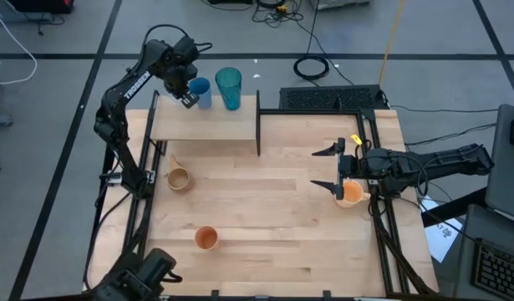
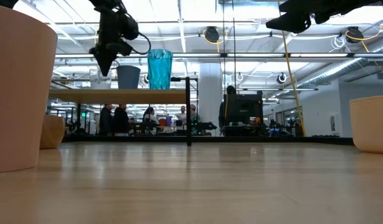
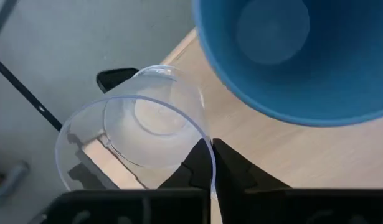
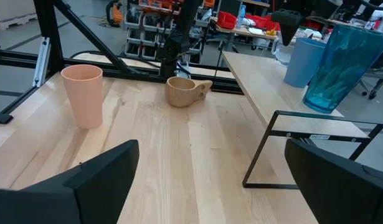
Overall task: Stack small to large cups/mugs on shelf
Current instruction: Put the transparent mug on the shelf, then put the orange cup on the shelf
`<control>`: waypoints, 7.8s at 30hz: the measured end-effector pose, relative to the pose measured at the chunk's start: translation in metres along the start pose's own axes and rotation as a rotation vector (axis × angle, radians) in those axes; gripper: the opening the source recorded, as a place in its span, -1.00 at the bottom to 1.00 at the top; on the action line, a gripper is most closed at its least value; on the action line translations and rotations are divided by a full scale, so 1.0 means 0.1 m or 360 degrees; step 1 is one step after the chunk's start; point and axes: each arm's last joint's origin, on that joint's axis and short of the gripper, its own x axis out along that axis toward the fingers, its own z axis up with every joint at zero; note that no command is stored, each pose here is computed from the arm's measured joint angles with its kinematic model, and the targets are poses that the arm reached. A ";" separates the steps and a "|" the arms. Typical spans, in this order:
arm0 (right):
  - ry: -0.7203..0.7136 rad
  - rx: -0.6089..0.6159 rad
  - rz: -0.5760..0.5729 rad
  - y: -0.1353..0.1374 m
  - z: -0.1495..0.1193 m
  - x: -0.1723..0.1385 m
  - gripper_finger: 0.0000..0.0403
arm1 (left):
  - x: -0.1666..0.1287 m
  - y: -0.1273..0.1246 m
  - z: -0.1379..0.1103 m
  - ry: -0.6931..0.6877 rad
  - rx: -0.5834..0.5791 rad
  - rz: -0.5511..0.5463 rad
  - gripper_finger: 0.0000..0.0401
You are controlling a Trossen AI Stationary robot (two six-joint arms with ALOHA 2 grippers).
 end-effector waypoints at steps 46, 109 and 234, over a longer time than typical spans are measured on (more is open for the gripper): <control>-0.0001 -0.0024 0.0000 0.00 0.00 0.00 0.95 | 0.23 0.34 -0.15 0.0138 -0.0434 -0.0212 -0.67; -0.0003 0.0115 -0.0006 0.00 0.00 0.00 0.95 | -1.69 -0.92 -1.37 -0.1025 0.0223 -0.0313 -0.19; 0.0192 0.0305 0.0403 0.86 -0.15 0.18 0.94 | -0.05 -4.43 -2.95 -0.0024 0.0971 -0.0132 -0.09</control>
